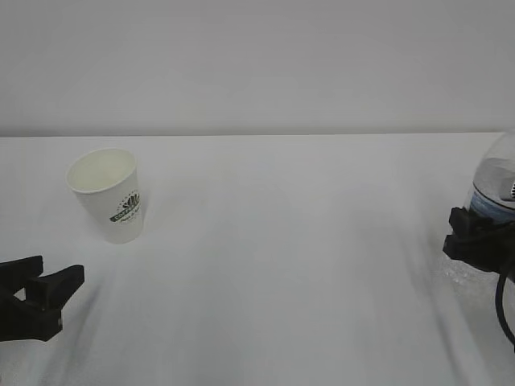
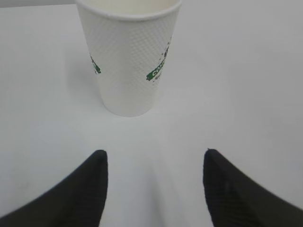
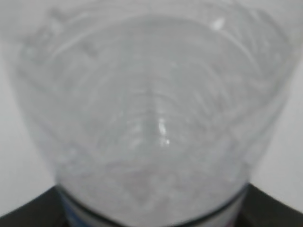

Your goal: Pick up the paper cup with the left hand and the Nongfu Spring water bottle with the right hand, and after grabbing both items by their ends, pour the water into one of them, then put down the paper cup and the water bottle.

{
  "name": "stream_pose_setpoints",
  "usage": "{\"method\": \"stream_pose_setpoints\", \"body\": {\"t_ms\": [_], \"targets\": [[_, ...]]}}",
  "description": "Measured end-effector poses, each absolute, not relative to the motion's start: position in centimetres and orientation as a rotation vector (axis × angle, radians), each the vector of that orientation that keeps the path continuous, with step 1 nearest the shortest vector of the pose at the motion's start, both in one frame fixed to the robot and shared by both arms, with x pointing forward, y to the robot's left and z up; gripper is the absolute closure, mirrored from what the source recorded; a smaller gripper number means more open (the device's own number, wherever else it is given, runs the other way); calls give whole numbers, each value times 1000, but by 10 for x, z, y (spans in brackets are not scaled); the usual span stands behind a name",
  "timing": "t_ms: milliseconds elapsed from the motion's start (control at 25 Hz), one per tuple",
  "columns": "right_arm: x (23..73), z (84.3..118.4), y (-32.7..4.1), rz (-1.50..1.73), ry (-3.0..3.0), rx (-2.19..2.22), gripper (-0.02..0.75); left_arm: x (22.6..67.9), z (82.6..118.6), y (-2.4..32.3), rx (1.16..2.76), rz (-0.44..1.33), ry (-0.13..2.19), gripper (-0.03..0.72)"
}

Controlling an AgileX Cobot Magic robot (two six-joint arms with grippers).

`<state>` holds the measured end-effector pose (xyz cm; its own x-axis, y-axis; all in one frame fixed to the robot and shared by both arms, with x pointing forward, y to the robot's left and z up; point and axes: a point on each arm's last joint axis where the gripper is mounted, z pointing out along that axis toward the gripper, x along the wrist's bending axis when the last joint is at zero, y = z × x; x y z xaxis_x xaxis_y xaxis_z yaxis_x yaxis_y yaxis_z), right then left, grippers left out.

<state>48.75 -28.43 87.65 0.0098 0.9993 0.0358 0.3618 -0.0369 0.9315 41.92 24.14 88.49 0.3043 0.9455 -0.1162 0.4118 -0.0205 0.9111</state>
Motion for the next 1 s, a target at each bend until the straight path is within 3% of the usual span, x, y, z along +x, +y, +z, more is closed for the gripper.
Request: {"method": "stream_pose_setpoints", "body": {"t_ms": [560, 1000], "targets": [[487, 902, -279, 1117, 1452, 1387, 331, 419, 885, 241, 1606, 693, 1267, 228], [459, 895, -281, 1073, 1510, 1430, 332, 426, 888, 239, 1586, 706, 1247, 198]]}}
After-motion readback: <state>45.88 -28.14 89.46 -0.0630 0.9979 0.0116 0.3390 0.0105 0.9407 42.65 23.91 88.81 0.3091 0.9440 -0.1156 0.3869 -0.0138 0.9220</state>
